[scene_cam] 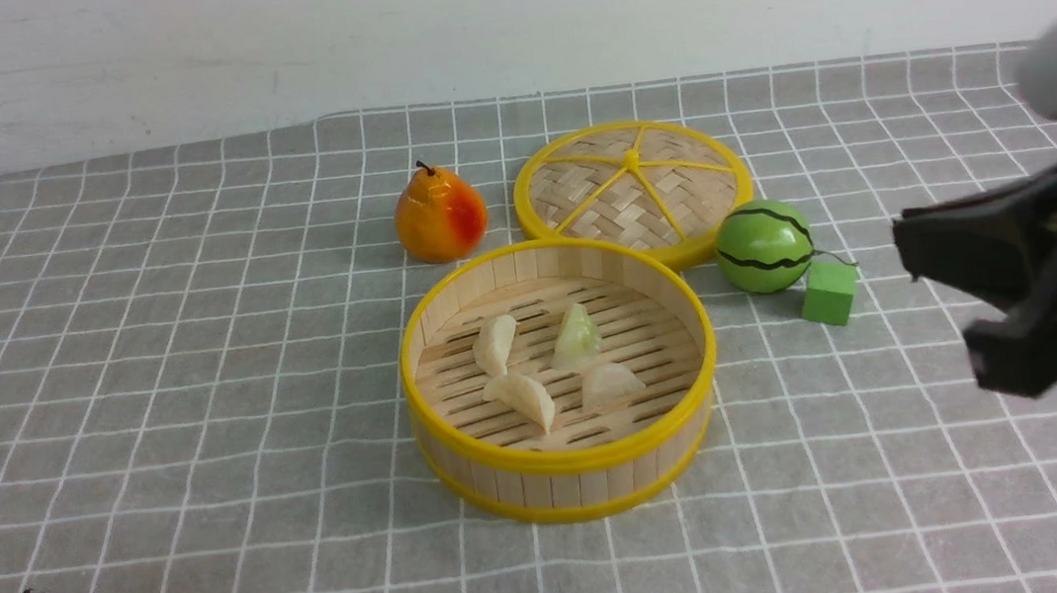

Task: Put the dumplings into the steamer on the table with the grey tablecloth.

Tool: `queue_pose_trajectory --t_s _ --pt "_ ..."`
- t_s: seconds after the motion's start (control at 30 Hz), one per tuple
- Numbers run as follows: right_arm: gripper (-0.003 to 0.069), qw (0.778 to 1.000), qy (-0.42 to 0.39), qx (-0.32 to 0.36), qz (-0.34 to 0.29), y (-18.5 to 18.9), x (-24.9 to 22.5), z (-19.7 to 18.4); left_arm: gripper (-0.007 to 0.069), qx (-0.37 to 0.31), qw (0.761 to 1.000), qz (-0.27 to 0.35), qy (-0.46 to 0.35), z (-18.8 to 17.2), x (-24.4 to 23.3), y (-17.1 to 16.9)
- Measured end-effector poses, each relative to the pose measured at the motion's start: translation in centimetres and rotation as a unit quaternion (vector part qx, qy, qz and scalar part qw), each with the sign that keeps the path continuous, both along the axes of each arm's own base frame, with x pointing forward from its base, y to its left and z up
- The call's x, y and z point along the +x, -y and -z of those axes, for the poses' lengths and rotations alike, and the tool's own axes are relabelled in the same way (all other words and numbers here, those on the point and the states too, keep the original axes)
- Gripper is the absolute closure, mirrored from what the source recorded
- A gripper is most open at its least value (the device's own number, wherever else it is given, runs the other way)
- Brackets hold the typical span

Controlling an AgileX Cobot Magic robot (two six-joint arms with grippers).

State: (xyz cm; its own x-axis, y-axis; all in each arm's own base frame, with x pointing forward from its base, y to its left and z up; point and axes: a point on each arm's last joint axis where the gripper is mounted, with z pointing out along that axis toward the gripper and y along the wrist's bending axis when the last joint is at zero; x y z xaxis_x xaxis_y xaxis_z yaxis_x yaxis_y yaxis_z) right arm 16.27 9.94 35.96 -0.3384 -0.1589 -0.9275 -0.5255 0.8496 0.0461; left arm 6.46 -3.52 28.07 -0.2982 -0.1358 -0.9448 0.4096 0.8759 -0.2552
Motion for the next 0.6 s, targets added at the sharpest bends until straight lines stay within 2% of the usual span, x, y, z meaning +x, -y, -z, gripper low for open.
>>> queue_pose_trajectory --t_s 0.23,0.6 --pt "0.0675 1.000 0.011 0.007 -0.001 1.1 -1.9 0.1 0.0571 0.001 1.000 0.000 -0.001 0.0 0.0 0.0" --pt "0.0669 1.000 0.001 -0.004 -0.003 1.2 -2.1 0.3 0.0559 0.001 1.000 0.000 -0.001 0.1 0.0 0.0"
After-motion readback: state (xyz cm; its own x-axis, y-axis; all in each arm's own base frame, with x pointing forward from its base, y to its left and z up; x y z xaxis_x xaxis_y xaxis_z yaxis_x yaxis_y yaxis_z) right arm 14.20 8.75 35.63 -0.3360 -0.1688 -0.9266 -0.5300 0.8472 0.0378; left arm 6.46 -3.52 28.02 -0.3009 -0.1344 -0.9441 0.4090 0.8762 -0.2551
